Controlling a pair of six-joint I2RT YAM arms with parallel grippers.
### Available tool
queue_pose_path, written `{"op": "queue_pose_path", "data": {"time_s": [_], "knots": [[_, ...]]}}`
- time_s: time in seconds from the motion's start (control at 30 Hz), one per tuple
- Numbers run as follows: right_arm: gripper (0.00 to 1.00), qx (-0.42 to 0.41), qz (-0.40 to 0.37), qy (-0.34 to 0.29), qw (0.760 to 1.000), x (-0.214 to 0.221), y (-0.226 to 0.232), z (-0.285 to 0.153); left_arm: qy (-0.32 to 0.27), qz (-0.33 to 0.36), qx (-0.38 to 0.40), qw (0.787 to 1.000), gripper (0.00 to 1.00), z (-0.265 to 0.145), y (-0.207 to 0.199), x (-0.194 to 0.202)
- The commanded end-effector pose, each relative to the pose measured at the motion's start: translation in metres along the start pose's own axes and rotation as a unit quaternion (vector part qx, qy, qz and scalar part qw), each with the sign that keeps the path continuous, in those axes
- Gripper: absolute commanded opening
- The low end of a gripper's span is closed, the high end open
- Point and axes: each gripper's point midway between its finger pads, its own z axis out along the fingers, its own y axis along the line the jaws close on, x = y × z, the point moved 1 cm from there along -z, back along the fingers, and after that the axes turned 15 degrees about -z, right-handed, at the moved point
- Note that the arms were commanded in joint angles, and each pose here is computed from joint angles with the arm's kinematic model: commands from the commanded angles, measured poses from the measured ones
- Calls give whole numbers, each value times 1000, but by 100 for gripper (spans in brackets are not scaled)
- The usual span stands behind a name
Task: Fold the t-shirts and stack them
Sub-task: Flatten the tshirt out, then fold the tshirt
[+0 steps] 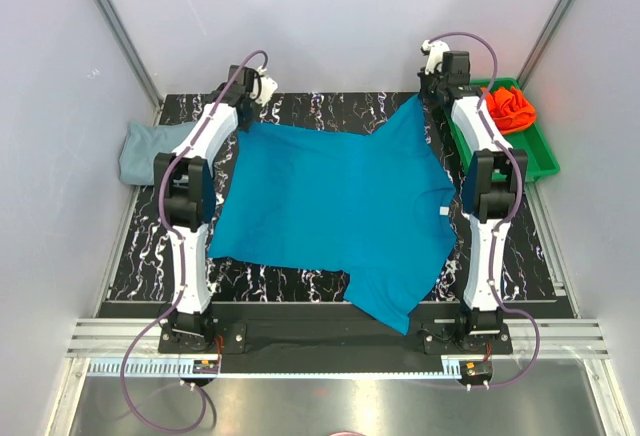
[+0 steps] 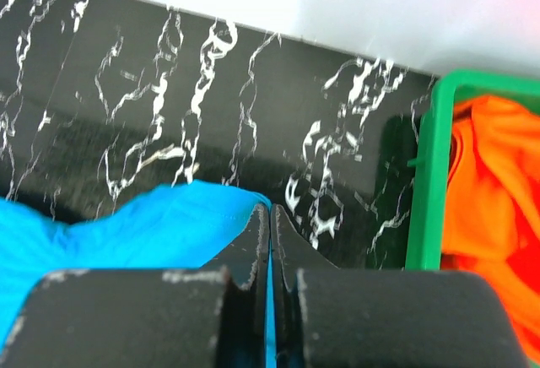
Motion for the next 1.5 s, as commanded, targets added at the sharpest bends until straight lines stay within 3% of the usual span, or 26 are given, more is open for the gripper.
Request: {"op": "queue_pose_path", "data": {"time_s": [0.0,0.37,0.57,0.83,1.17,1.47], "knots": [[0,20,-11,-42,999,-33,-16,-1,-47,-12,-28,998,0,-4,14,-30],[0,44,-25,-50,997,-38,-40,42,-19,-56,-41,997,0,17,24,-10],[0,30,-32,-42,998,-22,-28,55,-9,-59,-52,997,0,16,31,0],[0,6,-32,-15,999,-8,-14,27,-15,-55,-48,997,0,8,35,-3],[0,13,-25,-43,999,-42,-16,-22,-26,-51,-38,998,0,-11,34,-4],[0,-12,-20,-26,999,-33,-1,-48,-33,-46,-26,998,0,-31,32,0]]}}
